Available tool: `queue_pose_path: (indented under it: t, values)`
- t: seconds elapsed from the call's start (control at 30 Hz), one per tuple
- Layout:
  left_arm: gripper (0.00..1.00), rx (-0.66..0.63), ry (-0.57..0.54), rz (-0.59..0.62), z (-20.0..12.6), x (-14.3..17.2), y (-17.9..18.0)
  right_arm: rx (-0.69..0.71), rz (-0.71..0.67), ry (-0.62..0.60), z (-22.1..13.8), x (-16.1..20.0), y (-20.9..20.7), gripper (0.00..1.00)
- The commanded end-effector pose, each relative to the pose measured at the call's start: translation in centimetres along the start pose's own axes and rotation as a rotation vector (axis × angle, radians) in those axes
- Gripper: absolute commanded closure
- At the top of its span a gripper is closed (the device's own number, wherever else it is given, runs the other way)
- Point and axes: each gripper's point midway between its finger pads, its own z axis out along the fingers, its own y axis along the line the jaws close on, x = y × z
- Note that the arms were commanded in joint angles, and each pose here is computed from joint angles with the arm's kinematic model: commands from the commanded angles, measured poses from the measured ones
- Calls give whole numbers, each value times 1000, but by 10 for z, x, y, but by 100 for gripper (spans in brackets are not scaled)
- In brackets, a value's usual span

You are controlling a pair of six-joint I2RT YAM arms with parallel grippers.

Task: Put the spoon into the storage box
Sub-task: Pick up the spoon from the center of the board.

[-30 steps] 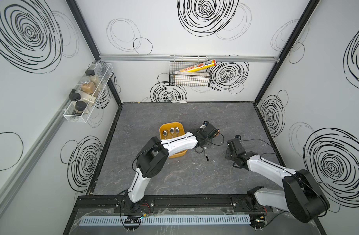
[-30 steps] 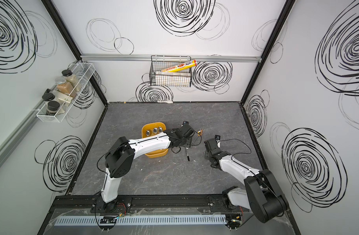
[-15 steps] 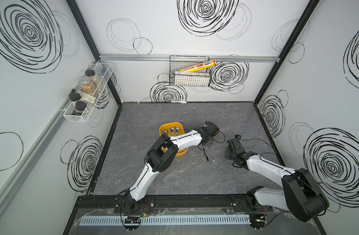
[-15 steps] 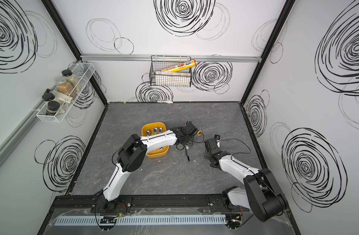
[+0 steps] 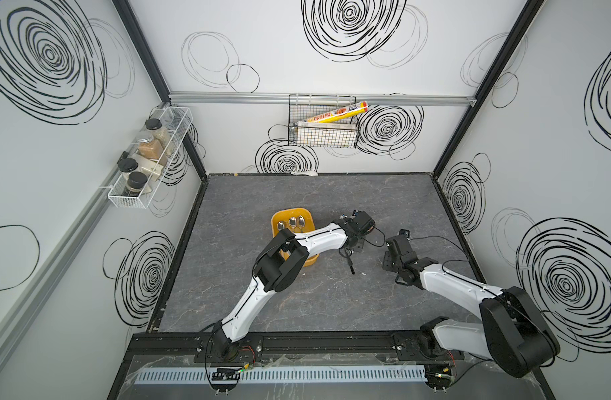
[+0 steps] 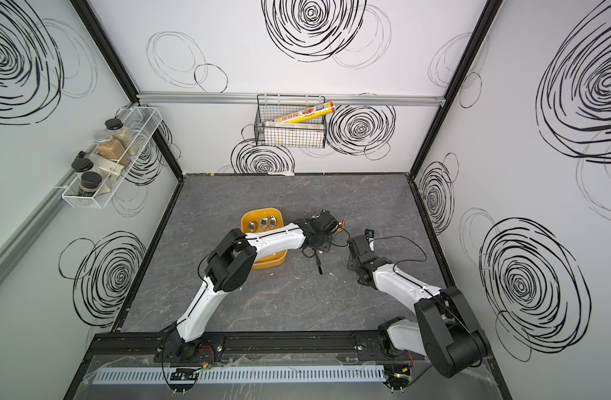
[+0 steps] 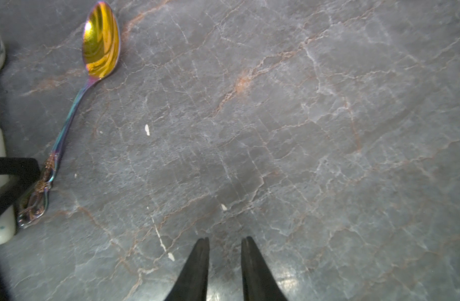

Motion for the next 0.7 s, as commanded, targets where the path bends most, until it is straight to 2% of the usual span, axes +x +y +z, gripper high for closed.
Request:
queue_pose_path:
  t: [0.0, 0.07, 0.4, 0.5, 0.67]
  values:
    - [51, -42, 61, 17, 16, 22, 7, -4, 13, -6, 0, -1, 0, 73]
    - [55, -74, 72, 19, 19, 27, 13, -3, 13, -4, 1, 0, 0, 73]
    - [55, -117, 119, -32, 22, 44, 43, -10, 14, -11, -1, -1, 0, 73]
    - [64, -106, 133, -42, 23, 47, 46, -13, 13, -11, -1, -1, 1, 73]
    - [65, -120, 141, -38, 24, 48, 52, -14, 9, -8, 0, 0, 1, 73]
